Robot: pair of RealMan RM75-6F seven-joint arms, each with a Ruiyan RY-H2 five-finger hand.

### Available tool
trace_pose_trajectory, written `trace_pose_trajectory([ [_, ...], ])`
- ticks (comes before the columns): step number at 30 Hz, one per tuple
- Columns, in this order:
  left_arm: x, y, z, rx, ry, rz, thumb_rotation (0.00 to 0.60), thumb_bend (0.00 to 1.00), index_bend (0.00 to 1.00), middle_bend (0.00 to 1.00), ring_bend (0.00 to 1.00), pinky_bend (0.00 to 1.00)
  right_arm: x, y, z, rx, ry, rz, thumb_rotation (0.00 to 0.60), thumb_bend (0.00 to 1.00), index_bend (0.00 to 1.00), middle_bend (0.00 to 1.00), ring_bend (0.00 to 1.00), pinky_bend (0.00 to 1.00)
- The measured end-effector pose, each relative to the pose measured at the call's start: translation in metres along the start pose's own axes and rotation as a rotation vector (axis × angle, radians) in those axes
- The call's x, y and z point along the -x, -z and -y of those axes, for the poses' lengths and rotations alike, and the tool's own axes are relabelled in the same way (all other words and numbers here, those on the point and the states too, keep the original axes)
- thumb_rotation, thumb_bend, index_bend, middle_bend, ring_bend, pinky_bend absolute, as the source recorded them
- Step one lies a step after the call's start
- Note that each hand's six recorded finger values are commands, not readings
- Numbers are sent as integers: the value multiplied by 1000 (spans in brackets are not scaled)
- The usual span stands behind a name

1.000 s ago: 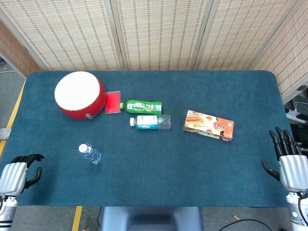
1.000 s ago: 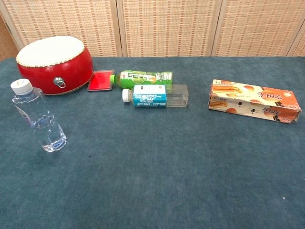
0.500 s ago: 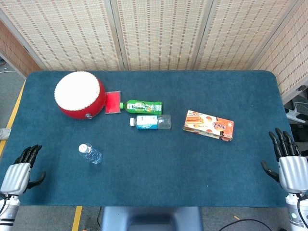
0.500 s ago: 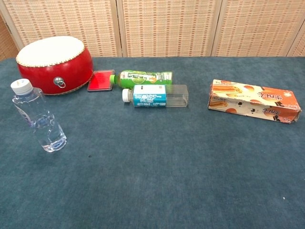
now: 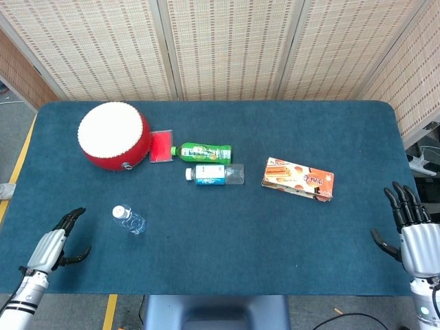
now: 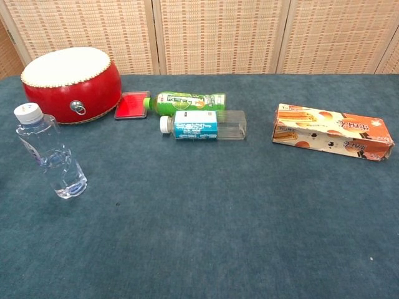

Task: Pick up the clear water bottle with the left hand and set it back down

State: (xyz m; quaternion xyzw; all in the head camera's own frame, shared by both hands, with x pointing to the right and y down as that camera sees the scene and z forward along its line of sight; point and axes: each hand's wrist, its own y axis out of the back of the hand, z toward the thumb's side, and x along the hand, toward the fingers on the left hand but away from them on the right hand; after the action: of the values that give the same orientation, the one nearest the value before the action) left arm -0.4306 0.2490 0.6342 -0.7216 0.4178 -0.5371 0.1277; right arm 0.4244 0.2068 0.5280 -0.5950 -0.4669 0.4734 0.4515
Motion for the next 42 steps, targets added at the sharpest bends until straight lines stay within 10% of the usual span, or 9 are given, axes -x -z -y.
trace_pose_trajectory([
  [23,-42,-24,25,298,-115,-2,600,331,0,0,0,147,3,8,-10,109,-62,-14,600,168,0,0,0,205],
  [42,-54,-51,51,570,-62,47,600,330,0,0,0,147,6,8,-5,107,-82,-3,600,168,0,0,0,205],
])
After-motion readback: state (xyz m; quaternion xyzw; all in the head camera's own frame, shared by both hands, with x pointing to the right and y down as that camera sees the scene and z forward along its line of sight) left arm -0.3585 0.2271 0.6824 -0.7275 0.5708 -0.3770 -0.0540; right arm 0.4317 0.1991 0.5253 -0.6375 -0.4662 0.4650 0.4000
